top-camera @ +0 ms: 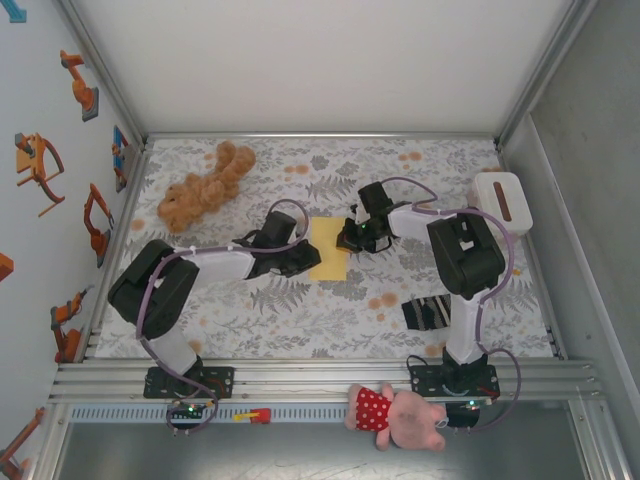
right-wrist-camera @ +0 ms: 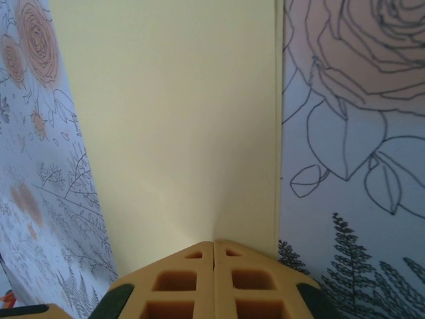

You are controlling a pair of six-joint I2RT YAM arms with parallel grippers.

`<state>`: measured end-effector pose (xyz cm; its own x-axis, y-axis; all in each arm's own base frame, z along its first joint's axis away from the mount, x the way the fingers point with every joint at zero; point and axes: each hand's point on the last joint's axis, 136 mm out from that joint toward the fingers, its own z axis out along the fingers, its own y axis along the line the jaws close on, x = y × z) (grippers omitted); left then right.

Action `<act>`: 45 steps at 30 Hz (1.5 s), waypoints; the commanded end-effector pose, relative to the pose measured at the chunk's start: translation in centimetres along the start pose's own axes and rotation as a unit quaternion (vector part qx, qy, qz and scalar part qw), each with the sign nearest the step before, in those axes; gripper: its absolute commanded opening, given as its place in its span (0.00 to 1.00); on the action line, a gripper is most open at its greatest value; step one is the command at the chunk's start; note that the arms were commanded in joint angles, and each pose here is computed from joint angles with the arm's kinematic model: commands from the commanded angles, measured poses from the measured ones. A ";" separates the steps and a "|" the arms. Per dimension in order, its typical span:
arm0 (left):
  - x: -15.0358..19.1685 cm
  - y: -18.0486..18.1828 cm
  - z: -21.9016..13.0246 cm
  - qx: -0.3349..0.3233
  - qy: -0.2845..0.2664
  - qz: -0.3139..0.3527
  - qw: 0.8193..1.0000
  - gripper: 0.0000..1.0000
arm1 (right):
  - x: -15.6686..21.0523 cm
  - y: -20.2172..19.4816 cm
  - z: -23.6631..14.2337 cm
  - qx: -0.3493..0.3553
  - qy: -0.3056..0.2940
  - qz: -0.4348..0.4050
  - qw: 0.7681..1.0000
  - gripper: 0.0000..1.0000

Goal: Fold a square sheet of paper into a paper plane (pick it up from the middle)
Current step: First fold the square sheet of paper in half at the center of the table.

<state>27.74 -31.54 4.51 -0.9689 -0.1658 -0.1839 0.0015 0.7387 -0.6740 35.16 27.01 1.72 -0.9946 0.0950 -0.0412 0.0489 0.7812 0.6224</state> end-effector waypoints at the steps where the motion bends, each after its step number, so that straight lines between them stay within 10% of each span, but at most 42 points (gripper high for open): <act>1: -0.8 -1.5 0.5 0.032 0.008 0.008 0.999 0.15 | 0.8 -2.7 1.1 0.050 0.017 0.017 0.998 0.00; 23: 5.7 6.6 0.1 -0.034 0.086 -0.038 0.995 0.11 | 1.7 -5.9 2.0 0.104 0.033 0.025 0.994 0.00; 36: -2.1 -1.0 -2.7 0.008 -0.018 0.019 1.000 0.18 | -0.6 3.6 -3.9 -0.026 -0.021 -0.039 0.999 0.07; 45: -5.8 -0.5 0.9 -0.021 -0.018 -0.012 1.000 0.20 | 2.9 0.4 -5.5 0.008 -0.037 0.010 0.999 0.30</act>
<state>33.07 -32.08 6.53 -0.9545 -0.1957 -0.2252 0.0078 0.7381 -0.6746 33.30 25.69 7.99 -0.9835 0.1091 -0.1443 -0.0105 0.7617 0.6478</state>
